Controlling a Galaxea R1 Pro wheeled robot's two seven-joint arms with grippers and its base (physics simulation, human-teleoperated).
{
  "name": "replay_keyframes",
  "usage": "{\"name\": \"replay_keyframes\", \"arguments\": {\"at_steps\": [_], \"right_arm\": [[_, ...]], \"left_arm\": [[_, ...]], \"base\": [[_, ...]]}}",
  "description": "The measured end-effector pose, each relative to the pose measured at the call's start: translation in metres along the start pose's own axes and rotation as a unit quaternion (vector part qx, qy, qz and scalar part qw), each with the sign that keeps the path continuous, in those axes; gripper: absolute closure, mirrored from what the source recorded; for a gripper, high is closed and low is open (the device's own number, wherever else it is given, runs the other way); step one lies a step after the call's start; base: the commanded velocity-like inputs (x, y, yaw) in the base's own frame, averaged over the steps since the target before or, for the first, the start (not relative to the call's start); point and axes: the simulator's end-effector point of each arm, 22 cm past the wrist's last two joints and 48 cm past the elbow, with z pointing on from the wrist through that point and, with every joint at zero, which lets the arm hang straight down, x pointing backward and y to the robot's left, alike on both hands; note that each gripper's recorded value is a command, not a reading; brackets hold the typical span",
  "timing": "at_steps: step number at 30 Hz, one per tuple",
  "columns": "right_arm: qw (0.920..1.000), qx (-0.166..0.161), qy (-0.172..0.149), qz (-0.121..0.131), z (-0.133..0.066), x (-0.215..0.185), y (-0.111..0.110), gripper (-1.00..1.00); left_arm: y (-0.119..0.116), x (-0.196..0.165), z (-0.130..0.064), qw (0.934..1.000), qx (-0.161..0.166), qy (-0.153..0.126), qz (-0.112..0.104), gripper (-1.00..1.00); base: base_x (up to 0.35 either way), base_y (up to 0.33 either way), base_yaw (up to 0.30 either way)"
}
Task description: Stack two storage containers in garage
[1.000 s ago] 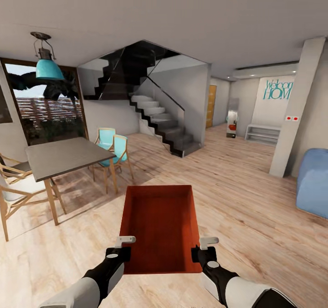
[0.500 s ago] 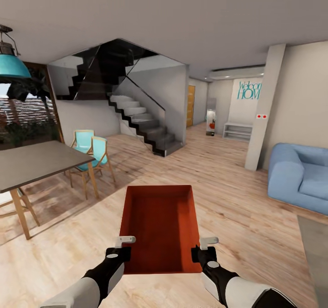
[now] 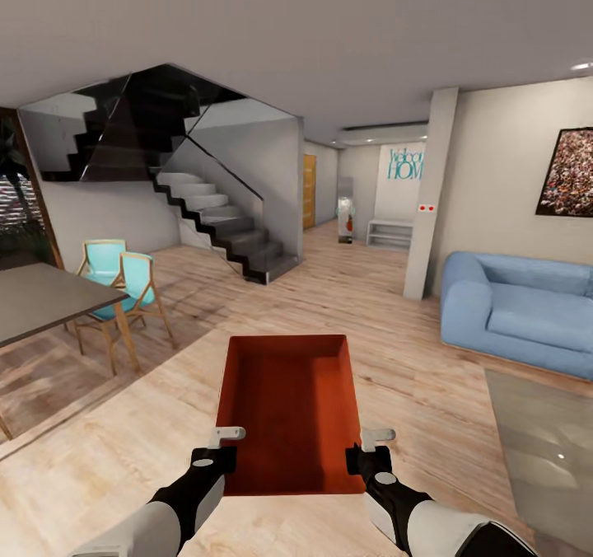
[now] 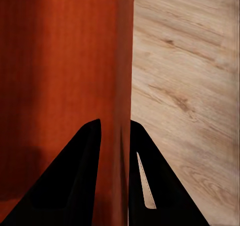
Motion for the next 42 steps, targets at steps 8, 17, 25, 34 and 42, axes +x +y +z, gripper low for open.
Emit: {"name": "replay_keyframes", "arguments": {"at_steps": [8,17,25,34,42], "right_arm": [[1.0000,0.000,0.000,0.000,0.0000,0.0000,0.0000,1.00],[1.0000,0.000,0.000,0.000,0.0000,0.0000,0.0000,1.00],[1.0000,0.000,0.000,0.000,0.0000,0.0000,0.0001,1.00],[1.0000,0.000,0.001,-0.001,-0.0001,0.0004,0.0002,1.00],[1.0000,0.000,0.001,-0.001,-0.0005,0.0001,0.0004,1.00]], "left_arm": [[0.0000,0.0000,0.0000,1.0000,0.000,0.000,0.000,1.00],[0.0000,-0.0001,0.0000,1.0000,0.000,0.000,0.000,1.00],[0.0002,-0.0001,0.0000,1.0000,0.000,0.000,0.000,1.00],[0.0002,0.0009,-0.0001,1.0000,-0.001,0.001,0.000,1.00],[0.0006,0.0010,-0.0004,1.0000,-0.001,0.001,0.000,1.00]], "base": [[0.000,0.000,-0.290],[0.000,0.000,-0.290],[0.000,0.000,-0.077],[0.042,0.000,-0.001],[0.317,0.000,0.000]]}}
